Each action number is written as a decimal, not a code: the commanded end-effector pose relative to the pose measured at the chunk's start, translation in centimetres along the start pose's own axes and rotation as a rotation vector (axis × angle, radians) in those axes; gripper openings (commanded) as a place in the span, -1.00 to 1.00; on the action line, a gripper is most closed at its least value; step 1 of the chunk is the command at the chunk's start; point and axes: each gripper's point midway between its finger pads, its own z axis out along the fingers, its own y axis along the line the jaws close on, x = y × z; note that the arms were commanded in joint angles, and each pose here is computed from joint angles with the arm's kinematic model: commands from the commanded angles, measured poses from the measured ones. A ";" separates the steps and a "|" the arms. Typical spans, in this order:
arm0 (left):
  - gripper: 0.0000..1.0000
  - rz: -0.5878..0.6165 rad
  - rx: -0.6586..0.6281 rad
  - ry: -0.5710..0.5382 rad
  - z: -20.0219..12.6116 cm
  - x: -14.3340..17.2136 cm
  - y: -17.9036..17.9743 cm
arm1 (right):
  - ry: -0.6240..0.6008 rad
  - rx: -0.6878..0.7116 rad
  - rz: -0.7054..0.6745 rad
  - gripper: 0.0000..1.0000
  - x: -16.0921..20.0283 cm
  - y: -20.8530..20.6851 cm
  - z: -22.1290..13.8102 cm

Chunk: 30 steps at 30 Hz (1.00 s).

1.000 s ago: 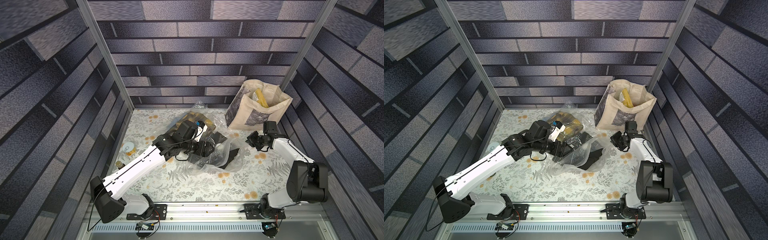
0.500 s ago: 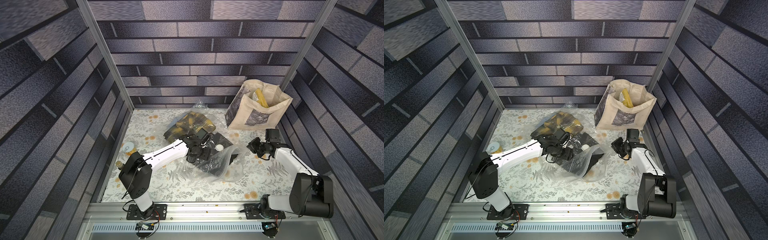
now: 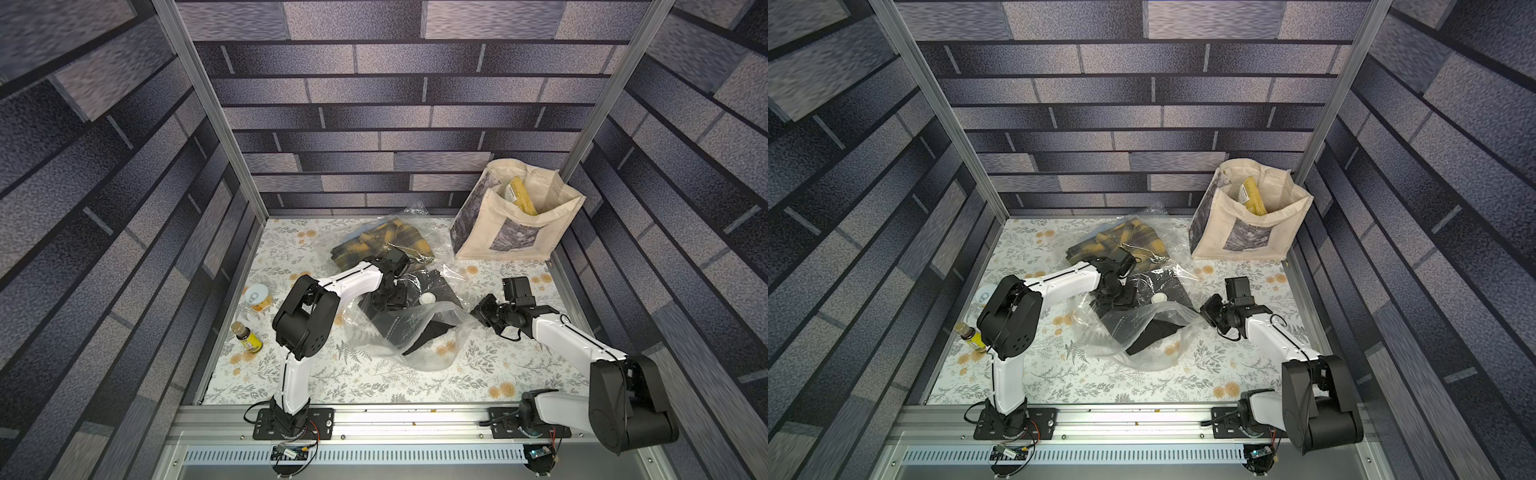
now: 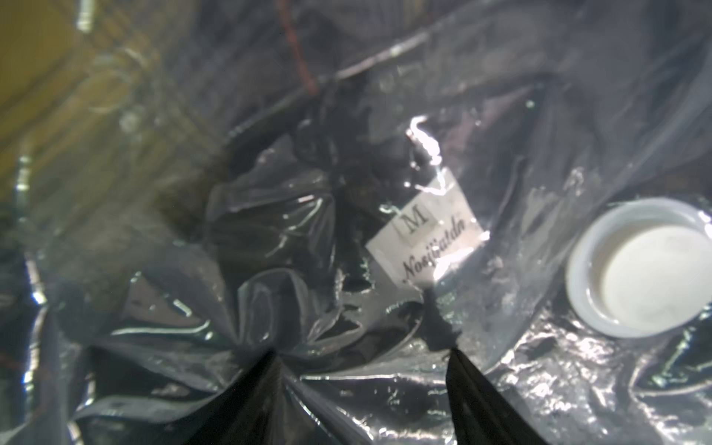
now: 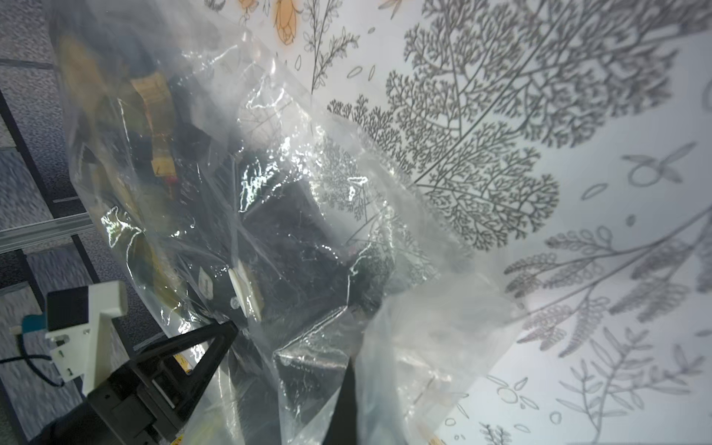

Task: Place the folded shirt into the vacuum bag
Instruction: Adjust the vacuum bag at the center of the board.

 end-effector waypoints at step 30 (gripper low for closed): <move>0.50 0.374 0.082 -0.121 -10.3 2.6 -6.5 | -0.046 0.112 -0.039 0.54 4.6 -4.7 -7.3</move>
